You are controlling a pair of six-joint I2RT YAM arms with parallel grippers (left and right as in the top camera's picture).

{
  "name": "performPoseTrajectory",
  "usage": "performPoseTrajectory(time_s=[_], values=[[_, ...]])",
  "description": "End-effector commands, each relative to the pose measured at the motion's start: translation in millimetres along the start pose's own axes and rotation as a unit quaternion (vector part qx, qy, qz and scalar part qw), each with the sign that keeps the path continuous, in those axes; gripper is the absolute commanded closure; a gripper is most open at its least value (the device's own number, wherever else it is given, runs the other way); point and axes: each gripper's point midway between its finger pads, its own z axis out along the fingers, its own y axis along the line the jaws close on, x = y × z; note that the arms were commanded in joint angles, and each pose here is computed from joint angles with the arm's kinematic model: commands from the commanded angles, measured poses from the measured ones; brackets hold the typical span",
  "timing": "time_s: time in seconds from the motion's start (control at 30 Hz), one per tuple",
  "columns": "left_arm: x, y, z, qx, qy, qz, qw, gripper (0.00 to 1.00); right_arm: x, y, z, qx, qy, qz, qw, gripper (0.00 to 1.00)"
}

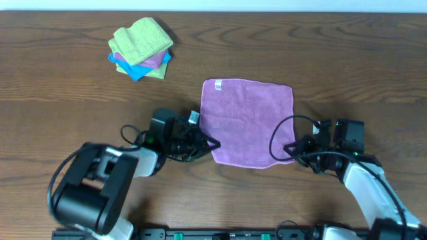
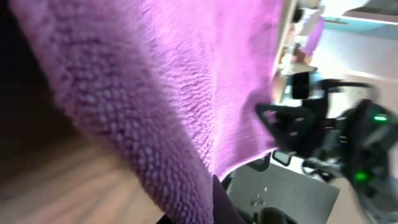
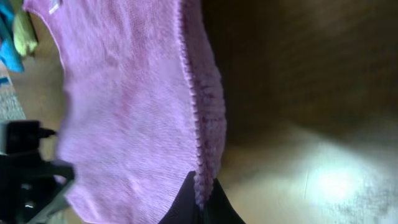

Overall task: Fold the cloth
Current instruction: 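Move the right gripper to the cloth's near-right corner and grasp it, then lift the near edge with both grippers and fold it toward the far edge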

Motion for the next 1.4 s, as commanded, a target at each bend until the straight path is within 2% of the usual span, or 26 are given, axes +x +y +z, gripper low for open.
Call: performPoseTrajectory(time_s=[0.0,0.37,0.6,0.83,1.03,1.37], values=[[6.9,-15.1,-9.4,0.014,0.008,0.012,1.000,0.94,8.0,3.8,-2.6,-0.006,0.009,-0.027,1.000,0.99],[25.0,-23.4,-29.2,-0.012,0.010,0.021,1.000,0.94,23.8,5.7,-13.7,-0.002,0.023,-0.034,0.999,0.99],[19.2,-33.8,-36.7,-0.014,-0.018,0.014,1.000,0.94,13.1,18.9,-22.8,-0.018,-0.014,-0.054,0.998,0.99],[-14.0,-35.4,-41.3,-0.047,-0.095,0.017,0.994,0.94,-25.6,31.5,-23.6,-0.023,-0.092,-0.079,0.992,0.99],[-45.4,-29.9,-49.3,-0.087,-0.171,0.023,0.981,0.94,-37.8,38.8,-7.4,-0.023,-0.103,-0.102,0.989,0.99],[-83.1,-13.5,-41.9,-0.116,-0.214,0.023,0.970,0.95,-62.9,42.1,10.2,-0.021,-0.134,-0.117,0.984,0.98]])
